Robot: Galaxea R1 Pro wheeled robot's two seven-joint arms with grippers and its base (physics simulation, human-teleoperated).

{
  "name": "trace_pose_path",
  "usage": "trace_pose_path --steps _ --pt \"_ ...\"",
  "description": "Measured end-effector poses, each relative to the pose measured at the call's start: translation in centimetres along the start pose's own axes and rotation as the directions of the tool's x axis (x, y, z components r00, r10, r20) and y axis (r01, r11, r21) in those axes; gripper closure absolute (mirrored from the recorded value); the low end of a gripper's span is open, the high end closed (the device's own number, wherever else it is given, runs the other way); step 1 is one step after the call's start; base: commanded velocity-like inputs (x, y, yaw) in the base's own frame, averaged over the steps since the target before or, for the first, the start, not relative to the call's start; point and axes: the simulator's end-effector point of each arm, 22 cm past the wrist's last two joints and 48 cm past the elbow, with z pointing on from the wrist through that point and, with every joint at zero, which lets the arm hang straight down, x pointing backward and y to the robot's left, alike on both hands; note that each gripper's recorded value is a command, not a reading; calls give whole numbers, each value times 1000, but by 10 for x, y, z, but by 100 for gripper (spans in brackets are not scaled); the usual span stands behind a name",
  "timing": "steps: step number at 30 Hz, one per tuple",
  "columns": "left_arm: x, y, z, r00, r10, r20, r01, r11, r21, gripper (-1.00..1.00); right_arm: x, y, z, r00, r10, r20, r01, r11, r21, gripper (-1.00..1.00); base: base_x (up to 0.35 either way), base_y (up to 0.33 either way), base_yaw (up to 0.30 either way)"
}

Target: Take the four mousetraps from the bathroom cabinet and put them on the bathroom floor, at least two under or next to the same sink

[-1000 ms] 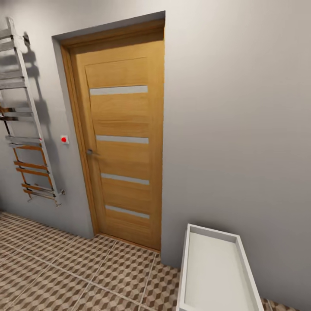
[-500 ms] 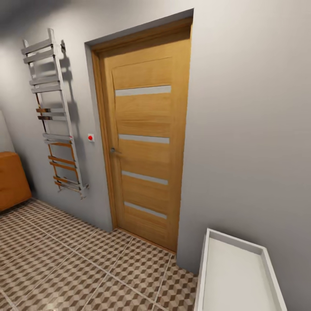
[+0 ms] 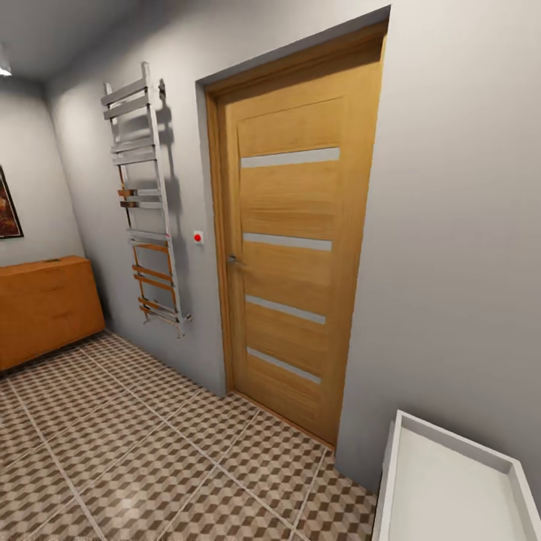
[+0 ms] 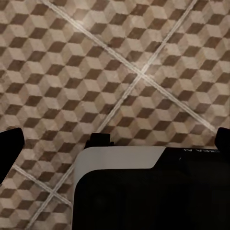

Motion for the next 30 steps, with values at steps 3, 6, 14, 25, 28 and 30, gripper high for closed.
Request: trace_pose_path --steps 3,6,14,25,28,30 --pt "0 -2 0 1000 -3 0 3 1000 3 -100 0 0 0 1000 -6 2 6 1000 -1 -100 0 0 211" --pt "0 -2 0 1000 -6 0 6 1000 3 -100 -1 1 0 1000 -11 3 11 1000 -3 -100 0 0 127" --pt "1 -6 0 1000 -12 -3 12 1000 8 -100 -1 5 -1 1000 -24 3 24 1000 -10 -100 0 0 45" --pt "4 -27 -1 1000 -18 -9 18 999 34 -100 -1 5 0 1000 -31 5 31 999 -11 -100 0 0 135" --pt "5 -31 -1 1000 -19 -10 20 999 39 -100 -1 5 0 999 -32 5 32 999 -11 -100 0 0 252" --pt "5 -35 -1 1000 -20 -12 20 999 43 -100 -1 5 0 999 -32 5 32 999 -11 -100 0 0 272"
